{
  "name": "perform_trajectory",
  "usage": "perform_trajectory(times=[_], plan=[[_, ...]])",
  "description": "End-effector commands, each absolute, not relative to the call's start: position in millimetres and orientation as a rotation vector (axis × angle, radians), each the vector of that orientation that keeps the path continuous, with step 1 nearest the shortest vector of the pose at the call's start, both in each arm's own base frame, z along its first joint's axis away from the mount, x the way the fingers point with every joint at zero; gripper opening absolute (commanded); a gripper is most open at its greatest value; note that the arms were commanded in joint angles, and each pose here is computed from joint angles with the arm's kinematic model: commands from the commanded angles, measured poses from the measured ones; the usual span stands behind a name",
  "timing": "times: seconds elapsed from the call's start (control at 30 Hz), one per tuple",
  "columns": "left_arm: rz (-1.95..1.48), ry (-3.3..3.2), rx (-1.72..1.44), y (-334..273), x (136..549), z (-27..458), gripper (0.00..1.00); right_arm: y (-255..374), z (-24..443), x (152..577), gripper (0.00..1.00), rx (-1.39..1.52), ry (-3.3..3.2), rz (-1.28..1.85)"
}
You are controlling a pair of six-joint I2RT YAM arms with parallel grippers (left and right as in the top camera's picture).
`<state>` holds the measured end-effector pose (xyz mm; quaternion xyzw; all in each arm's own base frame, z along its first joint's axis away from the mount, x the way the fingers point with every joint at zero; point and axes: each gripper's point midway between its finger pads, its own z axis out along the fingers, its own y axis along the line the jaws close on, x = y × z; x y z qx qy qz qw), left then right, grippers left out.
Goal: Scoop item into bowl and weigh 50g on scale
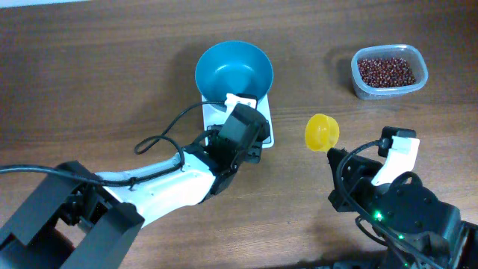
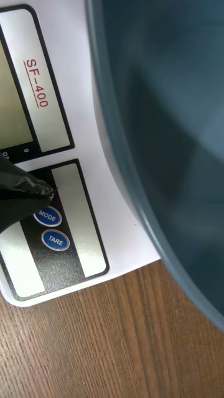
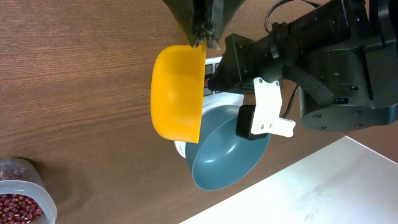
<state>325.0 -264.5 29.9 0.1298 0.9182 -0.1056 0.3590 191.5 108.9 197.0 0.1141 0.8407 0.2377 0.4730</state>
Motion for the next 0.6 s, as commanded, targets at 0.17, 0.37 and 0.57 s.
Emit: perform_trajectory(times=[0.17, 0.37, 0.57], plan=[[-0.235, 2.35, 0.333, -262.6, 329.8, 30.2, 0.0, 105.2, 206.9, 193.2, 0.04, 0.29, 2.026, 0.579], [-0.226, 2.362, 0.337, -263.8, 330.9, 16.7, 0.0, 105.2, 206.8, 193.2, 0.04, 0.289, 2.027, 0.579], [-0.204, 2.39, 0.35, -262.3, 328.6, 0.2, 0.0, 105.2, 206.9, 193.3, 0.04, 0.29, 2.026, 0.579]])
